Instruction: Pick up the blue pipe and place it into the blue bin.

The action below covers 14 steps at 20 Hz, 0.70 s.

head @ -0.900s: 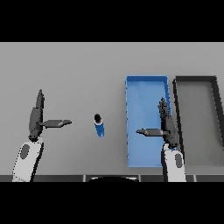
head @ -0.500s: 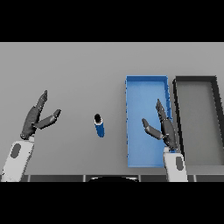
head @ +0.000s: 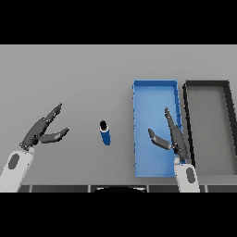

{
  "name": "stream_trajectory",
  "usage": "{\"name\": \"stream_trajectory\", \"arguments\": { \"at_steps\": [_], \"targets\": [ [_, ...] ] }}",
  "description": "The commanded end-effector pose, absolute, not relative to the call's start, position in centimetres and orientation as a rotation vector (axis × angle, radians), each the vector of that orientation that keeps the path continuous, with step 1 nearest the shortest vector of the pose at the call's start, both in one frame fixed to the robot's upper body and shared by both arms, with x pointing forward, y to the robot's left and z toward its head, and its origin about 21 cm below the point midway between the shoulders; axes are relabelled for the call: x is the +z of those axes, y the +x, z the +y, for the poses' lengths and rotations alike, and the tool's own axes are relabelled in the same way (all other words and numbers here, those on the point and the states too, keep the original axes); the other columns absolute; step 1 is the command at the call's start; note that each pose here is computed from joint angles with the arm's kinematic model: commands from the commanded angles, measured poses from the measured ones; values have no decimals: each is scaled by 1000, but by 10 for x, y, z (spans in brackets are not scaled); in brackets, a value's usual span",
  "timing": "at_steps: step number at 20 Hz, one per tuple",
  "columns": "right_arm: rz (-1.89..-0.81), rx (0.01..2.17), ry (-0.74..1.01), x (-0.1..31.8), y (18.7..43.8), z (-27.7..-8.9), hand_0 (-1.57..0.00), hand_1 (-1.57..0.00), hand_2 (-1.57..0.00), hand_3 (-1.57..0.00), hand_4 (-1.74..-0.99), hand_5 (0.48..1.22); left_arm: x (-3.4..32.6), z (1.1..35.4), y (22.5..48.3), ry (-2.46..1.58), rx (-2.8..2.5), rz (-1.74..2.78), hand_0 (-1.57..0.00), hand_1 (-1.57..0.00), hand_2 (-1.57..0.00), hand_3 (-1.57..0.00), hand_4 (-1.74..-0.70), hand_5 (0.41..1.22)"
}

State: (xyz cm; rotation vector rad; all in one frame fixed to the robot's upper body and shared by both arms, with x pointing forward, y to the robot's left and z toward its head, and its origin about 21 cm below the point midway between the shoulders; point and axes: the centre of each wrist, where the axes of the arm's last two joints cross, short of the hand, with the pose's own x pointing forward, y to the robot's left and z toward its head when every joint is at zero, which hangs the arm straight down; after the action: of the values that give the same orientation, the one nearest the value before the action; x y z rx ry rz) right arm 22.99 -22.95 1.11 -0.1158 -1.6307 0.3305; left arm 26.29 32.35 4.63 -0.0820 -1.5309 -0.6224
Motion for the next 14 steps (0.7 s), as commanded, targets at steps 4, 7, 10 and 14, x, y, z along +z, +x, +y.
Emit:
{"name": "stream_trajectory", "arguments": {
  "at_steps": [4,7,10,14],
  "targets": [
    [-1639,344,-103,10,229,-228,1,1,1,1,-1205,611,44,300,250,-217,-727,-1482,1,1,1,1,-1124,514],
    [-1642,348,-111,12,230,-232,1,1,1,1,-1211,613,41,271,240,-297,-791,-1473,1,1,1,1,-1170,490],
    [-1643,342,-98,11,227,-229,1,1,1,1,-1221,618,31,255,239,-280,-835,-1469,1,1,1,1,-1181,469],
    [-1659,334,-99,15,223,-224,1,1,1,1,-1230,622,17,232,244,-302,-827,-1467,1,1,1,1,-1193,465]
  ]
}}
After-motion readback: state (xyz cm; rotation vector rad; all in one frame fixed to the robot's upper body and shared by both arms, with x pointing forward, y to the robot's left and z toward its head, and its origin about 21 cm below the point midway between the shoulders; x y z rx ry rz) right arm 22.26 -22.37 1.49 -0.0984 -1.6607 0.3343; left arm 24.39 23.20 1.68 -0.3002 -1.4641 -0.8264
